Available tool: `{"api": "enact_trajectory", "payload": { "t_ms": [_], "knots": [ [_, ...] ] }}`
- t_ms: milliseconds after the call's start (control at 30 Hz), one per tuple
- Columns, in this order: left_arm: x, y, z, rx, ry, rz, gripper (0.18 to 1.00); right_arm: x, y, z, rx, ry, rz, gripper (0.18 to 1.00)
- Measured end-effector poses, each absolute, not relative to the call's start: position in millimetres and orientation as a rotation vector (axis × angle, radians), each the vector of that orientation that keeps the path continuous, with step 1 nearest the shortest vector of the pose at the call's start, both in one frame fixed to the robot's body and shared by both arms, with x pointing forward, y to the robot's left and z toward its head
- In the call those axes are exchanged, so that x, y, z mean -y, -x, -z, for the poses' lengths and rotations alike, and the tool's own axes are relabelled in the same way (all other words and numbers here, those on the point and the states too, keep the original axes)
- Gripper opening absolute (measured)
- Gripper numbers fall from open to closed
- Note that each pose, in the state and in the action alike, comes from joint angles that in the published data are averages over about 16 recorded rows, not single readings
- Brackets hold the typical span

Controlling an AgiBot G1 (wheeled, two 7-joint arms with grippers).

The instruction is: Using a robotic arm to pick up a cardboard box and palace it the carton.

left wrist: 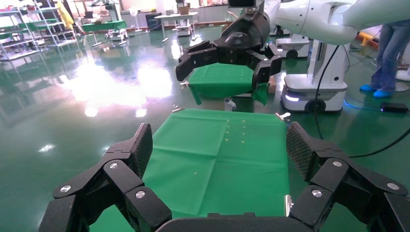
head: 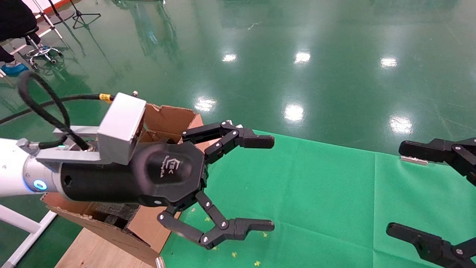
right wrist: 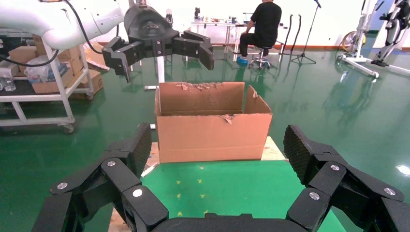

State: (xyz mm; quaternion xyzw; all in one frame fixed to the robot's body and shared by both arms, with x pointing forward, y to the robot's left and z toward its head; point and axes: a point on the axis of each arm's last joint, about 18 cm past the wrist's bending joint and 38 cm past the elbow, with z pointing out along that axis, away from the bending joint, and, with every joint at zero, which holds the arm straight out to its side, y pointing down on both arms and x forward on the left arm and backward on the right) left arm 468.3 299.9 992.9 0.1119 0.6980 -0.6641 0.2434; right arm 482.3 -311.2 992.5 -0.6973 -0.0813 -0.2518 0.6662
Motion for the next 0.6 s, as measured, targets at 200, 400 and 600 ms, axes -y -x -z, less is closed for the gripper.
{"api": "enact_trajectory", "payload": {
  "t_ms": [200, 400, 600],
  "knots": [
    [-300.0, -470.0, -992.7, -1.912, -0.298, 1.811, 1.001, 311.2, -482.3, -992.5, 0.183, 1.574, 0.568, 1.001],
    [-300.0, -472.5, -992.4, -1.918, -0.288, 1.806, 1.001, 311.2, -482.3, -992.5, 0.183, 1.574, 0.568, 1.001],
    [-300.1, -474.0, -992.2, -1.922, -0.281, 1.802, 1.001, 311.2, -482.3, -992.5, 0.183, 1.574, 0.568, 1.001]
  ]
}}
